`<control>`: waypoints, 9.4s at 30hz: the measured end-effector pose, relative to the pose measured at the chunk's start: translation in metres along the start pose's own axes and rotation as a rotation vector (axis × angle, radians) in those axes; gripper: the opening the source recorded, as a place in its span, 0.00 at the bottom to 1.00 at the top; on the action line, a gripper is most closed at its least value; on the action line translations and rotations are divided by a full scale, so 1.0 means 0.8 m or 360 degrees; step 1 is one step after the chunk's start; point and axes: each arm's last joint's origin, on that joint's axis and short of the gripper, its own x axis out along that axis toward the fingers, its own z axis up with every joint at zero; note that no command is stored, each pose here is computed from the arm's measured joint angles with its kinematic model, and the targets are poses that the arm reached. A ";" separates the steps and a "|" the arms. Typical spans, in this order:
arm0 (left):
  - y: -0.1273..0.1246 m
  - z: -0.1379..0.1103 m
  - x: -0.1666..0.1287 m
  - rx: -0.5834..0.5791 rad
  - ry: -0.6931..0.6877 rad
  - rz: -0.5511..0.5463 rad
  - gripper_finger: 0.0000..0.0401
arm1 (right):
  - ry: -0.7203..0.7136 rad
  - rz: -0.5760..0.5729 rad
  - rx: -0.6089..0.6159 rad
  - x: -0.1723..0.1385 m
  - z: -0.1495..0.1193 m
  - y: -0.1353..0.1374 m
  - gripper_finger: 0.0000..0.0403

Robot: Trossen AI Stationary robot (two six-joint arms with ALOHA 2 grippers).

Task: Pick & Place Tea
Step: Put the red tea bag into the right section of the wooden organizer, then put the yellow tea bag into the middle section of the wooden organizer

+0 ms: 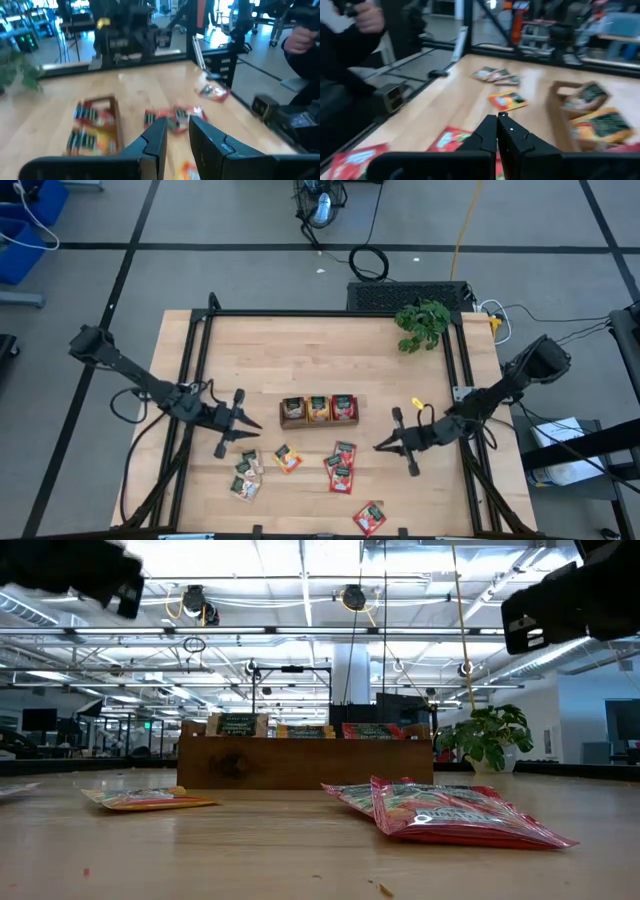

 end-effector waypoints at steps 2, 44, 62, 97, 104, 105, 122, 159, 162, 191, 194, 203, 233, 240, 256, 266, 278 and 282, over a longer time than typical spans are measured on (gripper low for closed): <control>-0.005 0.018 0.017 0.0059 0.0022 0.0017 0.22 | 0.0018 0.0073 0.0014 0.001 -0.002 0.001 0.01; -0.086 -0.004 0.305 0.0194 0.0731 -0.0266 0.22 | 0.0893 -0.0268 0.1062 0.102 -0.014 0.010 0.48; -0.075 -0.040 0.316 0.0191 0.0868 -0.0196 0.22 | 0.0886 -0.0255 0.1280 0.129 -0.061 0.029 0.45; -0.068 -0.048 0.312 0.0181 0.0994 -0.0144 0.22 | 0.0860 -0.0186 0.0990 0.127 -0.057 0.033 0.00; -0.068 -0.050 0.310 0.0198 0.1033 -0.0149 0.22 | 0.0805 -0.0162 0.0842 0.131 -0.001 0.044 0.00; -0.068 -0.051 0.309 0.0200 0.1047 -0.0149 0.22 | 0.0813 -0.0178 0.0805 0.132 0.008 0.046 0.00; -0.092 -0.012 0.263 0.0329 0.1223 -0.0045 0.22 | 0.0797 -0.0493 0.0421 0.115 0.101 0.031 0.00; -0.124 0.046 0.059 0.0334 0.0781 0.0129 0.22 | 0.0867 -0.0681 0.0364 0.076 0.070 -0.135 0.00; -0.125 0.047 0.059 0.0346 0.0767 0.0124 0.22 | 0.0888 -0.0656 0.0384 0.073 0.061 -0.137 0.00; -0.125 0.046 0.059 0.0335 0.0772 0.0117 0.22 | 0.0988 -0.0673 0.0390 0.102 0.019 -0.132 0.00; -0.125 0.046 0.059 0.0349 0.0773 0.0113 0.22 | 0.0970 -0.0685 0.0378 0.102 0.022 -0.131 0.02; -0.125 0.046 0.059 0.0330 0.0773 0.0116 0.22 | 0.0959 -0.0743 0.0353 0.100 0.024 -0.132 0.29; -0.065 -0.046 0.059 -0.0731 0.0277 0.0542 0.22 | 0.0357 0.0001 -0.0111 0.226 0.010 -0.012 0.06; -0.053 -0.062 0.069 -0.0968 0.0557 0.0496 0.22 | 0.0557 0.0049 -0.0138 0.298 -0.017 -0.020 0.01; -0.051 -0.079 0.104 -0.0935 0.0940 0.0271 0.22 | 0.0520 0.0100 -0.0123 0.326 -0.027 -0.038 0.00; -0.048 -0.057 0.134 -0.0861 0.1342 0.0482 0.50 | 0.0600 0.0167 -0.0177 0.346 -0.038 -0.031 0.00; -0.025 -0.057 0.140 -0.0980 0.1355 0.0620 0.81 | 0.0699 0.0134 -0.0056 0.349 -0.061 -0.050 0.00; -0.017 -0.059 0.139 -0.0981 0.1394 0.0662 0.82 | 0.0723 0.0168 -0.0007 0.349 -0.064 -0.052 0.00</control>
